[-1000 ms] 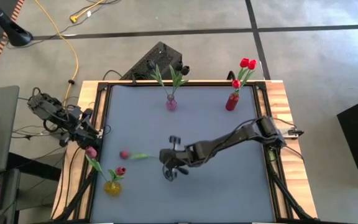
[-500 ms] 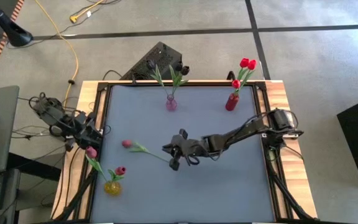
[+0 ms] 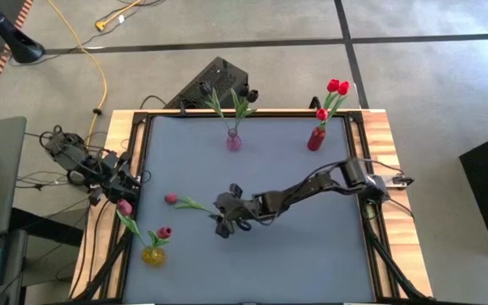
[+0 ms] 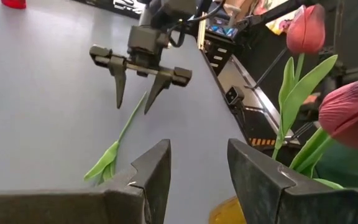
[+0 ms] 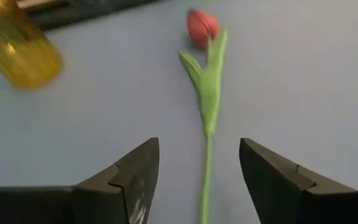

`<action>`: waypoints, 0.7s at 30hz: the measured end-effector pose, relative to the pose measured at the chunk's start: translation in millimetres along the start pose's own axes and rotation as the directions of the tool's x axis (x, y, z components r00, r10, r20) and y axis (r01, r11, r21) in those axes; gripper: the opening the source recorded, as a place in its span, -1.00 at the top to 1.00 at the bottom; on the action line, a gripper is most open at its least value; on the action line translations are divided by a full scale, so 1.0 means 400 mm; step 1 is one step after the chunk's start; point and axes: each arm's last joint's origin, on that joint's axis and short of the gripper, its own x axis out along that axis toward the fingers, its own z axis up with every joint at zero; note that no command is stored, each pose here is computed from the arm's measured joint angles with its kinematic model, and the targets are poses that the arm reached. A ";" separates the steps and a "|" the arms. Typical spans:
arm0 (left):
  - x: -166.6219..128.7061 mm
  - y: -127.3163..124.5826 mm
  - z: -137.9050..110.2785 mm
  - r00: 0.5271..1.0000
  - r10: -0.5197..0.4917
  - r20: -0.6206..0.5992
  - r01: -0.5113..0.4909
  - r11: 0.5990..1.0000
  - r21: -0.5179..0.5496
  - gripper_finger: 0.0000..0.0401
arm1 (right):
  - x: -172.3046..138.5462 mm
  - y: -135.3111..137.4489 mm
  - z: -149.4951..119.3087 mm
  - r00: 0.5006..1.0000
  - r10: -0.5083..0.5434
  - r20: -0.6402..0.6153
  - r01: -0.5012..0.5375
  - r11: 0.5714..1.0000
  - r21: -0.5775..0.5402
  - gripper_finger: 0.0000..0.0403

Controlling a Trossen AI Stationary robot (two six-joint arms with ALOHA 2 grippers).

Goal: Sort flowers into vase by color
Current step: Put the dark red flower into the yellow vase

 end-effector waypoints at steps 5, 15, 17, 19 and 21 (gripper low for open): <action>0.000 0.000 0.000 1.000 0.001 -0.001 -0.001 1.000 -0.001 0.27 | 0.014 0.008 -0.041 0.993 -0.035 -0.109 0.033 0.999 -0.025 -0.19; 0.000 0.000 0.000 1.000 0.000 -0.002 0.000 1.000 -0.002 0.27 | -0.054 0.050 -0.070 0.958 -0.081 -0.275 0.098 0.994 0.047 -0.13; 0.000 0.000 0.000 1.000 0.000 -0.002 0.000 1.000 0.002 0.27 | -0.062 0.065 -0.078 0.961 -0.111 -0.252 0.123 0.992 0.034 -0.13; 0.000 0.000 0.000 1.000 0.000 -0.002 0.000 1.000 0.012 0.27 | -0.069 0.073 -0.091 0.961 -0.179 -0.213 0.183 0.983 0.003 -0.13; 0.000 0.000 0.000 1.000 0.000 -0.002 0.000 1.000 0.017 0.27 | -0.074 0.075 -0.102 0.954 -0.239 -0.181 0.238 0.971 -0.024 -0.13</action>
